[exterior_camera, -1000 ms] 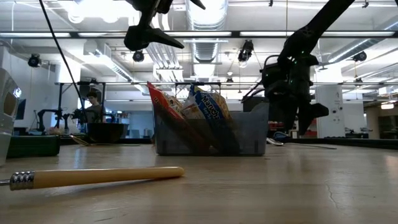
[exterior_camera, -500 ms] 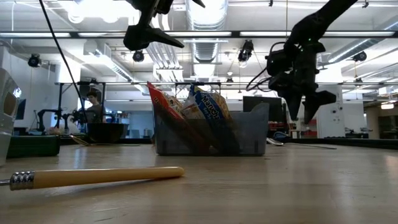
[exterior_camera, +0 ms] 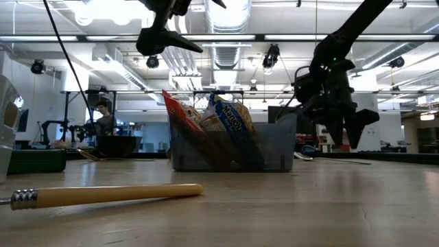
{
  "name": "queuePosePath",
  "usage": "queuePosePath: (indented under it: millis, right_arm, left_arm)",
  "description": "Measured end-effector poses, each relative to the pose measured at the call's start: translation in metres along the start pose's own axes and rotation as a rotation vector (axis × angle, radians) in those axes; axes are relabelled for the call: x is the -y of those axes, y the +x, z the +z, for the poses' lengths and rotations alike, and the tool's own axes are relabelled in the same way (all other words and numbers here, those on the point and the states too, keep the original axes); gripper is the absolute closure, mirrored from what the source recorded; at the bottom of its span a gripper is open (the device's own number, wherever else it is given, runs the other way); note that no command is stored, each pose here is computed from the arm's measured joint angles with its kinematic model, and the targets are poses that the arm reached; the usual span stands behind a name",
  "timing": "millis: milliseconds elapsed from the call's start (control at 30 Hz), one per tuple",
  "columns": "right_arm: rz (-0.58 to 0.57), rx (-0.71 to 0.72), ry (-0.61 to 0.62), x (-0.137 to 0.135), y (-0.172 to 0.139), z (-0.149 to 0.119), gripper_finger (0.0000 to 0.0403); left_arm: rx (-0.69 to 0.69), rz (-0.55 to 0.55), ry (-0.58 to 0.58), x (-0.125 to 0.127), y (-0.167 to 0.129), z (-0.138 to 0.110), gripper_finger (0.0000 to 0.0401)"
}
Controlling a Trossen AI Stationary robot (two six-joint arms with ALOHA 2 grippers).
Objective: Pick & Place Food Item
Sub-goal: Put the silver spoon into the right grey bin
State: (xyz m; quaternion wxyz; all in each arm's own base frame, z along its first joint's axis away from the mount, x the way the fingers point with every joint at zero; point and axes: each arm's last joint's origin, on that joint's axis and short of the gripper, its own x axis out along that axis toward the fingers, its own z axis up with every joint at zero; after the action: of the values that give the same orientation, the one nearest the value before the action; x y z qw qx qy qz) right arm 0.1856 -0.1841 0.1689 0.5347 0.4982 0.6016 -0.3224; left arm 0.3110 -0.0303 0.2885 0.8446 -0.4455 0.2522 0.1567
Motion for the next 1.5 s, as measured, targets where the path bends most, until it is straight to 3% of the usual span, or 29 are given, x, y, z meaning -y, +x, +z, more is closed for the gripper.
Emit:
queuePosePath:
  millis: [1200,1333,1500]
  right_arm:
    - [-0.086,-0.154,0.025,-0.002,0.032,0.003,0.0193]
    - [-0.096,-0.174,0.030,-0.001,0.037,0.005,0.0218]
    - [-0.109,-0.191,0.028,-0.001,0.042,0.007,0.0294]
  left_arm:
    - [-0.012,0.004,0.056,-0.001,0.000,-0.001,0.0030]
    - [-0.011,0.003,0.071,-0.001,0.000,-0.001,0.0030]
    - [-0.011,0.003,0.071,-0.001,0.000,-0.001,0.0030]
